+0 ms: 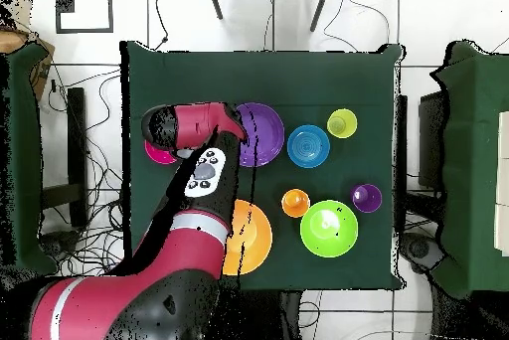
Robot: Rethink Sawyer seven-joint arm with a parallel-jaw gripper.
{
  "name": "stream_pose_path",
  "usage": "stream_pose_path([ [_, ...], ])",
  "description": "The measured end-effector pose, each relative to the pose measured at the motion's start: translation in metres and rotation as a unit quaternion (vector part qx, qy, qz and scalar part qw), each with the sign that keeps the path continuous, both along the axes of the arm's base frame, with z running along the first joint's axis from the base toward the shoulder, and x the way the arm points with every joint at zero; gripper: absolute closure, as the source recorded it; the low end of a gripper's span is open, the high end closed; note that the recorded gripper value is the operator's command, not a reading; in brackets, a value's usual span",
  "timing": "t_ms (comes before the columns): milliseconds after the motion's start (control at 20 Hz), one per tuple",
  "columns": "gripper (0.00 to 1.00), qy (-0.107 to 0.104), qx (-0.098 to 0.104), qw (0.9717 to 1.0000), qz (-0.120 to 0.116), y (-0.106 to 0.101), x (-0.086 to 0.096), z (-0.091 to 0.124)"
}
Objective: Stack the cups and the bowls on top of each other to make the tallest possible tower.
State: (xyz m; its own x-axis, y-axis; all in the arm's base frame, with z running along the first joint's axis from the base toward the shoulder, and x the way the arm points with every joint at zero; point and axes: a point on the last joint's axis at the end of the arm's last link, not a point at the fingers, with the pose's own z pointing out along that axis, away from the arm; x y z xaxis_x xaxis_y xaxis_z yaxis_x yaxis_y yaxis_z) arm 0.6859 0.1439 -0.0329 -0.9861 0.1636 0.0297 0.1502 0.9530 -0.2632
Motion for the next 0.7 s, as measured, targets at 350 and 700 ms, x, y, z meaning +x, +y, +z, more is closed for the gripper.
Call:
stream_pose_path([
  [350, 0.0, -0.005, 0.0, 1.0, -0.001, -0.0047, -0.0017, -0.0027],
  [700, 0.0, -0.005, 0.0, 1.0, -0.003, -0.0071, -0.0012, -0.0027],
])
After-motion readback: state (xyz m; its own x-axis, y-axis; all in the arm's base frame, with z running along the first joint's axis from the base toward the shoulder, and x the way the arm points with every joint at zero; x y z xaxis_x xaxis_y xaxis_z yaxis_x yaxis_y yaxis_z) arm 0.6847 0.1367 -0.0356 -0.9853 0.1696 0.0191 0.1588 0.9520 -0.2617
